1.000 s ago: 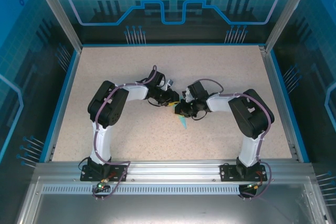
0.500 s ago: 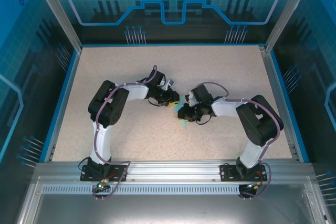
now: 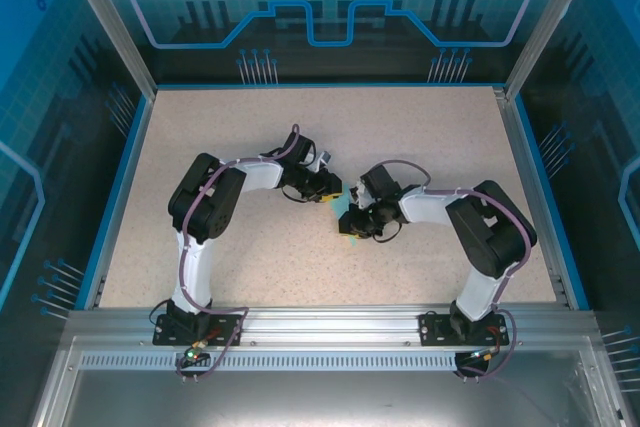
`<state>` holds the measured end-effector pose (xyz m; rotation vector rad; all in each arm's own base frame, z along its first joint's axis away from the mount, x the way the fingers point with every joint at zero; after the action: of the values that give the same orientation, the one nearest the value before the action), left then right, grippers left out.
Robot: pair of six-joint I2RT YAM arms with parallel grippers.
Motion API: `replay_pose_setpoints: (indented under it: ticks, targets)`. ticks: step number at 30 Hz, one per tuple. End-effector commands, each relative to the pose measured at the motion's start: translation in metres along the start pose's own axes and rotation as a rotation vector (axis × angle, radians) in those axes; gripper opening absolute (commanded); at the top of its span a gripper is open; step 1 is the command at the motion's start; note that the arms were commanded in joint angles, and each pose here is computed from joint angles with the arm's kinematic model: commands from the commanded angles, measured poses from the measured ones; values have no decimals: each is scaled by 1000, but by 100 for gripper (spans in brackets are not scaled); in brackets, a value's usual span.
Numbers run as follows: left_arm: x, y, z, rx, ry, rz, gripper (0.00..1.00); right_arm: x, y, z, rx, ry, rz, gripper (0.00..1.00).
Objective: Fold a paper plane with a square sheet of paper (pick it up from the middle)
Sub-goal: Fold the wing for the fifth time at the center of the table.
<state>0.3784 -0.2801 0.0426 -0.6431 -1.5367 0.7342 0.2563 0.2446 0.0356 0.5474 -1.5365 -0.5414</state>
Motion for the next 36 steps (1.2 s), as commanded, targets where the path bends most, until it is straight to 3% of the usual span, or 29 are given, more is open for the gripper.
replay_pose_setpoints:
  ticks: [1, 10, 18, 25, 31, 36]
  targets:
    - [-11, 29, 6, 40, 29, -82, 28, -5, -27, 15, -58, 43, 54, 18]
    - [-11, 29, 6, 41, 28, -85, 28, 8, -14, 27, -22, 41, -63, 19]
    - [-10, 27, 4, 35, 32, -88, 27, 6, -27, 44, -28, 86, -18, 19]
    - [-9, 29, 8, 43, 35, -90, 27, 17, -13, 42, 15, 53, -87, 19]
    - [-10, 30, 9, 44, 38, -87, 27, 8, -41, 47, -49, 80, 20, 18]
    - [-9, 30, 10, 43, 39, -90, 27, 17, -34, 42, -42, 47, 19, 18]
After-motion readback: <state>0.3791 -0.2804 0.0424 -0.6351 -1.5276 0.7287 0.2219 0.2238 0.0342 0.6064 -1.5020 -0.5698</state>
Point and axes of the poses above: each hand's point on the last joint's axis, 136 mm out from that joint toward the fingers, its own x axis back along the fingers, its own y axis along the line the jaws close on, z = x × y, the point moved 3 cm from there along x, back along the fingers
